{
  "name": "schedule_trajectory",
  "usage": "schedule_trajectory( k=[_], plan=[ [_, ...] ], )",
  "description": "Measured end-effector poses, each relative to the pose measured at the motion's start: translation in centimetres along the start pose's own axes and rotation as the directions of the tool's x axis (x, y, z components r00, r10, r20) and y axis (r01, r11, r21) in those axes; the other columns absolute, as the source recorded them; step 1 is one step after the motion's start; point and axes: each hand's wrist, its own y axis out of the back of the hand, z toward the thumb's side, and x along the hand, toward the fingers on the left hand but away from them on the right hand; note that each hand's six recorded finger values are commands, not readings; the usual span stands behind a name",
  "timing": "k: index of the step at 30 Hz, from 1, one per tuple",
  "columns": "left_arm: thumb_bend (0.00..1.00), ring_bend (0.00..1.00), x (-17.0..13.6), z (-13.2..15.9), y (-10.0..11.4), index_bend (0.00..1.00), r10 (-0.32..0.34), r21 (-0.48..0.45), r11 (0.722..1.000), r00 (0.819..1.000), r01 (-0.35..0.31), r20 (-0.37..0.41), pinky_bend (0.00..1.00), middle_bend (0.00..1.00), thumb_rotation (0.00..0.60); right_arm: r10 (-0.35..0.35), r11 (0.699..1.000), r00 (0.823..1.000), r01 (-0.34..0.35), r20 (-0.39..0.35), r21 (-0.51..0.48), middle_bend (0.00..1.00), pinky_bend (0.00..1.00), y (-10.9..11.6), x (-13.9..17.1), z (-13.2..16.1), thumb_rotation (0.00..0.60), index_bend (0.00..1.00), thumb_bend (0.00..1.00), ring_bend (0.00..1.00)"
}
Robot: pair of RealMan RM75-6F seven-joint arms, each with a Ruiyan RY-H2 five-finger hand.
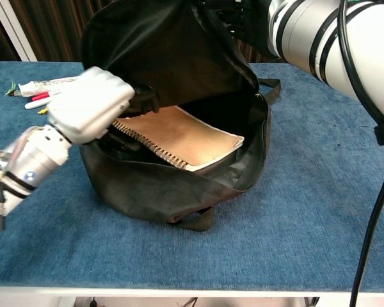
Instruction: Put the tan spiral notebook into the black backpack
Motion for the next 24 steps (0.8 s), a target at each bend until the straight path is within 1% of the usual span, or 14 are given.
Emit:
schedule_trajectory(
  k=[5, 7, 9, 11, 12, 14, 15, 16, 17, 18, 19, 20, 22, 24],
  plan=[
    [0.00, 0.48, -2.6, -2.0, 2.3, 0.41, 0.049, -0.027, 0.998, 0.997, -0.051, -0.051, 0.35, 0.48, 0.600, 0.013, 1.000, 1.000, -0.013, 0.007, 0.017, 0.46, 0.03, 0.3, 0.1, -0.7, 0.600, 0.58, 0.54, 0.25],
    [0.00, 0.48, -3.9, -3.2, 3.3, 0.41, 0.058, -0.035, 0.998, 0.995, -0.061, -0.077, 0.35, 0.48, 0.600, 0.030, 0.999, 1.000, -0.030, 0.005, 0.036, 0.46, 0.03, 0.4, 0.2, -0.8, 0.600, 0.55, 0.53, 0.23],
    [0.00, 0.48, -5.4, -4.3, 4.3, 0.41, 0.059, -0.044, 0.997, 0.993, -0.063, -0.105, 0.35, 0.48, 0.600, 0.058, 0.996, 0.998, -0.058, 0.003, 0.072, 0.41, 0.01, 0.3, 0.5, -1.1, 0.600, 0.47, 0.50, 0.18],
    [0.00, 0.48, -6.6, -5.3, 5.2, 0.41, 0.053, -0.051, 0.997, 0.990, -0.061, -0.132, 0.36, 0.48, 0.600, 0.104, 0.986, 0.995, -0.103, -0.002, 0.134, 0.30, 0.00, 0.0, 1.0, -1.6, 0.600, 0.31, 0.48, 0.08],
    [0.00, 0.48, -7.4, -5.9, 5.7, 0.41, 0.048, -0.055, 0.997, 0.988, -0.057, -0.150, 0.36, 0.48, 0.600, 0.126, 0.978, 0.992, -0.123, -0.005, 0.168, 0.26, 0.00, -0.1, 1.3, -1.8, 0.600, 0.24, 0.47, 0.04],
    [0.00, 0.48, -8.5, -6.9, 6.7, 0.41, 0.037, -0.059, 0.997, 0.983, -0.049, -0.179, 0.36, 0.48, 0.600, 0.183, 0.949, 0.983, -0.173, -0.011, 0.265, 0.18, 0.00, -0.4, 2.1, -2.5, 0.600, 0.13, 0.44, 0.00],
    [0.00, 0.48, -9.1, -7.5, 7.1, 0.41, 0.031, -0.059, 0.997, 0.980, -0.043, -0.194, 0.36, 0.48, 0.600, 0.211, 0.929, 0.977, -0.197, -0.011, 0.315, 0.14, 0.00, -0.5, 2.6, -2.8, 0.600, 0.07, 0.40, 0.00],
    [0.00, 0.48, -9.8, -8.2, 7.7, 0.41, 0.022, -0.058, 0.998, 0.977, -0.035, -0.214, 0.36, 0.48, 0.600, 0.252, 0.892, 0.968, -0.230, -0.005, 0.388, 0.09, 0.00, -0.6, 3.3, -3.4, 0.600, 0.03, 0.35, 0.00],
    [0.00, 0.48, -10.3, -8.7, 8.2, 0.41, 0.015, -0.056, 0.998, 0.973, -0.028, -0.230, 0.36, 0.47, 0.600, 0.284, 0.858, 0.959, -0.256, 0.004, 0.446, 0.05, 0.00, -0.6, 3.9, -3.9, 0.600, 0.00, 0.30, 0.00],
    [0.00, 0.48, -10.8, -9.2, 8.6, 0.41, 0.008, -0.053, 0.998, 0.969, -0.021, -0.246, 0.36, 0.47, 0.600, 0.314, 0.817, 0.949, -0.280, 0.019, 0.504, 0.02, 0.00, -0.5, 4.5, -4.4, 0.600, 0.00, 0.26, 0.00],
    [0.00, 0.48, -11.4, -9.9, 9.1, 0.41, -0.002, -0.048, 0.999, 0.964, -0.011, -0.267, 0.36, 0.47, 0.600, 0.346, 0.762, 0.937, -0.308, 0.044, 0.569, 0.01, 0.00, 0.0, 5.3, -5.1, 0.600, 0.00, 0.22, 0.00],
    [0.00, 0.47, -11.8, -10.5, 9.4, 0.41, -0.008, -0.044, 0.999, 0.959, -0.005, -0.283, 0.36, 0.47, 0.600, 0.363, 0.726, 0.930, -0.324, 0.063, 0.607, 0.00, 0.00, 0.4, 5.9, -5.5, 0.600, 0.00, 0.19, 0.00],
    [0.00, 0.47, -12.6, -11.6, 10.2, 0.41, -0.024, -0.039, 0.999, 0.945, 0.012, -0.325, 0.36, 0.47, 0.600, 0.381, 0.661, 0.919, -0.347, 0.101, 0.665, 0.00, 0.00, 1.8, 7.1, -5.9, 0.600, 0.00, 0.18, 0.00],
    [0.00, 0.47, -13.3, -12.6, 10.7, 0.41, -0.039, -0.039, 0.999, 0.930, 0.027, -0.367, 0.37, 0.47, 0.600, 0.386, 0.624, 0.915, -0.354, 0.118, 0.696, 0.00, 0.00, 3.0, 8.1, -5.8, 0.600, 0.00, 0.18, 0.00]
  ],
)
